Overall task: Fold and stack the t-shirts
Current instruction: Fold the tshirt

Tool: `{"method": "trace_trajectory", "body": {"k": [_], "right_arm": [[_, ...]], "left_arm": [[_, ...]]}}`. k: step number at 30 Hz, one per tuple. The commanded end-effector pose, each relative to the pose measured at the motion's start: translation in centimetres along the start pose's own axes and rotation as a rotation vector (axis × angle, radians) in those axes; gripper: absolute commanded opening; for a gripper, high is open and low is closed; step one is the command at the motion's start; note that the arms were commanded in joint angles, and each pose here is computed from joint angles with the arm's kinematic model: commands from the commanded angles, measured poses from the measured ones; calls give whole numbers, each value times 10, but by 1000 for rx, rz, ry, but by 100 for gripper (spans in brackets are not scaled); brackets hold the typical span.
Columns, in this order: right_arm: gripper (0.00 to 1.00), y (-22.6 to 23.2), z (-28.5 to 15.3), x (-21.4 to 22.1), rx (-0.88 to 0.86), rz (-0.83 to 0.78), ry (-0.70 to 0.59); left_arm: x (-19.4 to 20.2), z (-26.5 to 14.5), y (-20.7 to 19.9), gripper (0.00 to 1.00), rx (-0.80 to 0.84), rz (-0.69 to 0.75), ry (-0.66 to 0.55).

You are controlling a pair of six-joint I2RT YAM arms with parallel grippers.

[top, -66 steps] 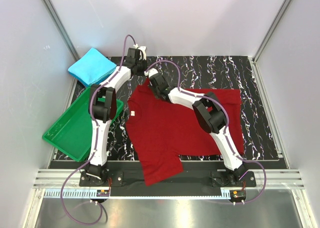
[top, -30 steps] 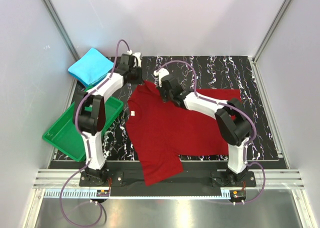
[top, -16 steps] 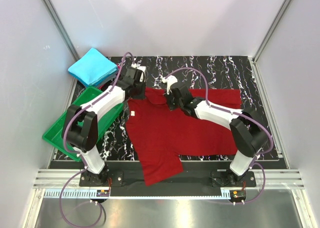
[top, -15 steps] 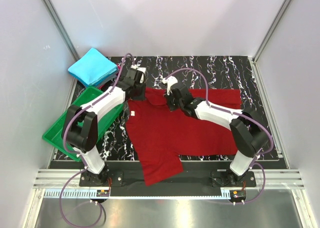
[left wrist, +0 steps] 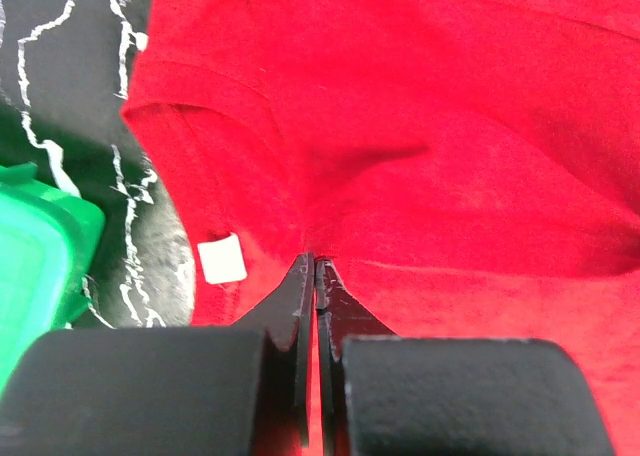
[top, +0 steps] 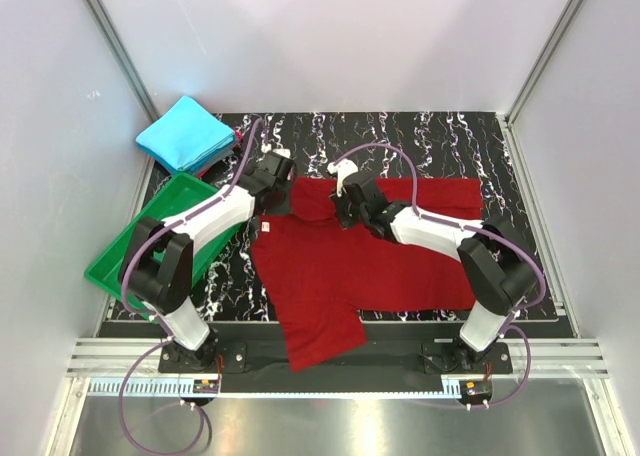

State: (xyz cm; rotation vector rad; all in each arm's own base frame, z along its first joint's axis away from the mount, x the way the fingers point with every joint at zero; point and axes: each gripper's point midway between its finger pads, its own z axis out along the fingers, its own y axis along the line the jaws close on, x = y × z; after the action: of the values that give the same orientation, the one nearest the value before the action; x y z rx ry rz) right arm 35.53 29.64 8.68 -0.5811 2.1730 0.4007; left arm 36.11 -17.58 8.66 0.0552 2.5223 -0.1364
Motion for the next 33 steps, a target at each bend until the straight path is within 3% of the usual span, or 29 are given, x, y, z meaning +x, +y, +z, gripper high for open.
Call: {"method": "trace_trajectory", "body": {"k": [1,12,17,32,33], "right_arm": [[0,4,-11,-19,-4,21,-74],[0,-1,-11,3,12,31,-44],[0,-7,-19,5,38,31,-56],[0,-4,-22,22,15,67,-23],[3,-3,-23,24,12,71,-13]], "left_arm": [[-6,-8,-2,0,-19,-33,-58],[23,-10,5,0,-85,-115,-35],[26,-20,11,0,-136,-138,-78],[49,-13,19,0,-318,-130,-63],[49,-11,18,3,-319,-123,-56]]}}
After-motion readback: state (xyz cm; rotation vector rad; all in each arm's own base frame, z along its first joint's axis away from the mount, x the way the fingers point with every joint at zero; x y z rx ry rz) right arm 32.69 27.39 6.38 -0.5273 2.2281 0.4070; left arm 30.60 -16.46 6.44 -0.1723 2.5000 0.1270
